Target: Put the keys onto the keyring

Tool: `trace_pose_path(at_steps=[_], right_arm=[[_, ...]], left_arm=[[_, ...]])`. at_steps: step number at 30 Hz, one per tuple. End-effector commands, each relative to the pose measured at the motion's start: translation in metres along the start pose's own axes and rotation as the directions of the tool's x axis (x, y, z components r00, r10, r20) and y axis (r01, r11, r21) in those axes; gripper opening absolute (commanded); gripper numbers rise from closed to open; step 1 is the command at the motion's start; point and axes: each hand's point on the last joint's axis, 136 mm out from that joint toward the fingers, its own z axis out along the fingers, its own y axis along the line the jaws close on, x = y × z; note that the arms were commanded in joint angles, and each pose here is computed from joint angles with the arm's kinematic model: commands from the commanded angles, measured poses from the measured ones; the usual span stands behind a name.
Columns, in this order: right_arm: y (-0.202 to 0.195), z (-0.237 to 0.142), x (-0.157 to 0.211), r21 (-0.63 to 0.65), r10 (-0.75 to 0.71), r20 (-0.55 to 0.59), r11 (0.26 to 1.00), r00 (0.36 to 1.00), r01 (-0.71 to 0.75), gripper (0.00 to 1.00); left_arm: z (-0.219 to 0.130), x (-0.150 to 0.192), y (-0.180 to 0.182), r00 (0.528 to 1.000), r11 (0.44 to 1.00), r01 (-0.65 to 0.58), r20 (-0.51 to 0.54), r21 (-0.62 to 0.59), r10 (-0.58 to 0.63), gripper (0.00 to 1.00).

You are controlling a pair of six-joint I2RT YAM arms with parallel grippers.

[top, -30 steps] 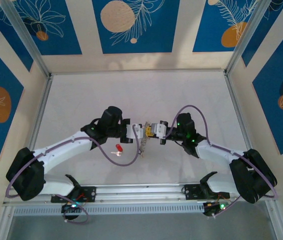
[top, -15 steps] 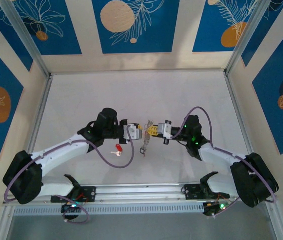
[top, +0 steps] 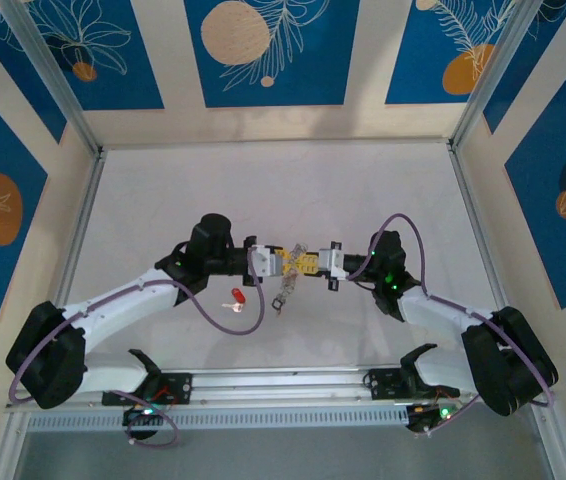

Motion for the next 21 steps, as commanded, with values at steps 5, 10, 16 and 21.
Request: trace_pose_path(at_steps=[5,10,16,21], right_arm=[[-0.002,0.0,-0.019,-0.024,-0.036,0.066,0.999,0.997,0.038,0.0],[-0.002,0.001,-0.022,-0.035,-0.036,0.078,0.999,0.996,0.039,0.0],[0.0,0.004,-0.02,-0.046,-0.033,0.077,0.998,0.996,0.037,0.0],[-0.004,0.007,-0.013,-0.011,-0.049,0.044,0.999,0.998,0.05,0.04]], left_arm=[[-0.001,0.003,-0.005,1.0,1.0,0.006,0.014,0.028,-0.007,0.13],[-0.002,0.003,-0.006,1.0,0.999,0.007,0.022,0.034,-0.007,0.09],[-0.003,-0.004,-0.005,0.999,0.999,-0.004,0.048,0.032,0.003,0.05],[-0.004,-0.004,-0.002,0.999,1.0,0.003,0.045,0.017,-0.004,0.0]])
